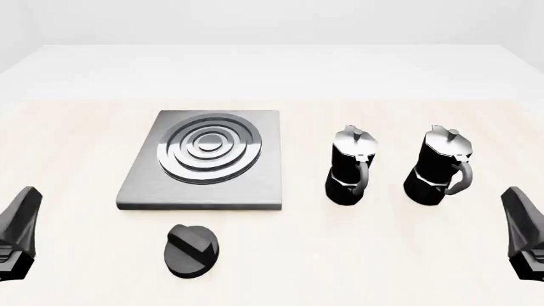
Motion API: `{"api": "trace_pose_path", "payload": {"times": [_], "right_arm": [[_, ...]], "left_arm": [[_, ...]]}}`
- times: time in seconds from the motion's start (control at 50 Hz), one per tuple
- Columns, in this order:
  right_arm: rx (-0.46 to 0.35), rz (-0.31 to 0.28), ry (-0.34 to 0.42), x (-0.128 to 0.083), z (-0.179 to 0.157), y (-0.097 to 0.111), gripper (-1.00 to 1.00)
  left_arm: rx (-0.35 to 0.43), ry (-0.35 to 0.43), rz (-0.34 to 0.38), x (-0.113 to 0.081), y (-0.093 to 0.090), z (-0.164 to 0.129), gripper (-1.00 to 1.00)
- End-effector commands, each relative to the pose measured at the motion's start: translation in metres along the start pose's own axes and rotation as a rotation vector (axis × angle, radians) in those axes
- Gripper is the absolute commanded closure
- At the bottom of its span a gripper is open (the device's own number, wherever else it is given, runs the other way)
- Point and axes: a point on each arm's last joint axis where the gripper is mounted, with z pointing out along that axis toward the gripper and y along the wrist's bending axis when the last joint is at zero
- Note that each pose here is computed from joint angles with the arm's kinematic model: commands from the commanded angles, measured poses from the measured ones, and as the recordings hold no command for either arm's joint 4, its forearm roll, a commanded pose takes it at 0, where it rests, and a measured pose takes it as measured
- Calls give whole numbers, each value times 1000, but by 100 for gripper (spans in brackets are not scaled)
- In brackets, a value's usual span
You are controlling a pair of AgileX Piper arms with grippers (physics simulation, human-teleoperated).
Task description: Turn off the stove.
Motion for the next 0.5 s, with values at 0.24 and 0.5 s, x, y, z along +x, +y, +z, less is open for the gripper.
{"api": "trace_pose_path", "payload": {"times": [0.24,0.5], "right_arm": [[-1,-6,1,-1,1,0,-100],[-12,-4,3,0,1,1,-100]], "left_arm": [[0,1,0,-1,0,0,-100],[0,1,0,-1,0,0,-100]]}}
